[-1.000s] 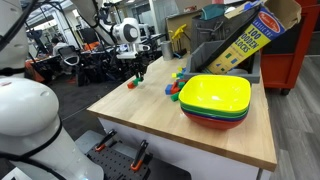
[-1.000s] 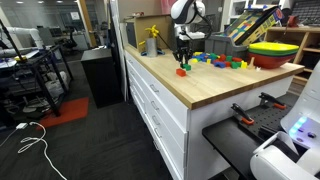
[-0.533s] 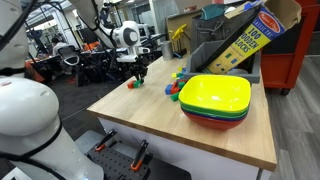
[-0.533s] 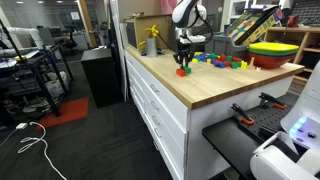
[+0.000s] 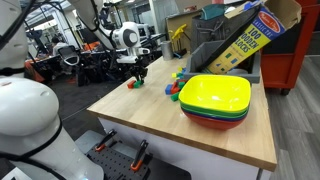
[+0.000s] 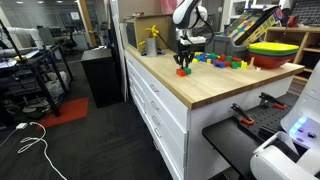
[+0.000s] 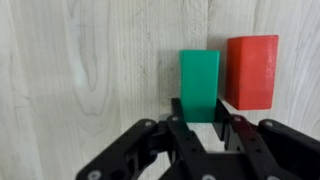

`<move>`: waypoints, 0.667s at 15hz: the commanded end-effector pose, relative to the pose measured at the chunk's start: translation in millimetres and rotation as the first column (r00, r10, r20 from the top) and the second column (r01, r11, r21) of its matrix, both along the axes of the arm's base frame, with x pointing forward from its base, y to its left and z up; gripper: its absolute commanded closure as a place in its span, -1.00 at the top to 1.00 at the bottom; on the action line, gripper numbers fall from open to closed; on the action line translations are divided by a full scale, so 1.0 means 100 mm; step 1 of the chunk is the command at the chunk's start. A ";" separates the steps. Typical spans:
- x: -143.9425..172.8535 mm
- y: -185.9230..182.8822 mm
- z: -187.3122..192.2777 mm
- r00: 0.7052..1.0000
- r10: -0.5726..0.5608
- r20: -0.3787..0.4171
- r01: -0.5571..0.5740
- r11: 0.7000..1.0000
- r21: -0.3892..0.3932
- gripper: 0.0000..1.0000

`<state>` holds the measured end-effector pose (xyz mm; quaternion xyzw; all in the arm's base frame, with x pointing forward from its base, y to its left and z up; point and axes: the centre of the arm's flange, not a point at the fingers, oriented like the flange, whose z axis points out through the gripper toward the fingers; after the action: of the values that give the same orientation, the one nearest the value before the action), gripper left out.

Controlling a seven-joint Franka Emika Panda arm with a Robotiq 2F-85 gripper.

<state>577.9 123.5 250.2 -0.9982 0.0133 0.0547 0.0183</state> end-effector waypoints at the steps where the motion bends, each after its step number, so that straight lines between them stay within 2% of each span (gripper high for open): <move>1: -0.16 -0.03 0.04 1.000 -0.020 0.019 0.020 1.000 0.007 -0.83; 10: -0.22 -0.04 0.04 1.000 -0.016 0.014 0.016 1.000 0.002 -0.83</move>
<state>569.3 122.0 250.3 -0.9983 0.0131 0.0548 0.0173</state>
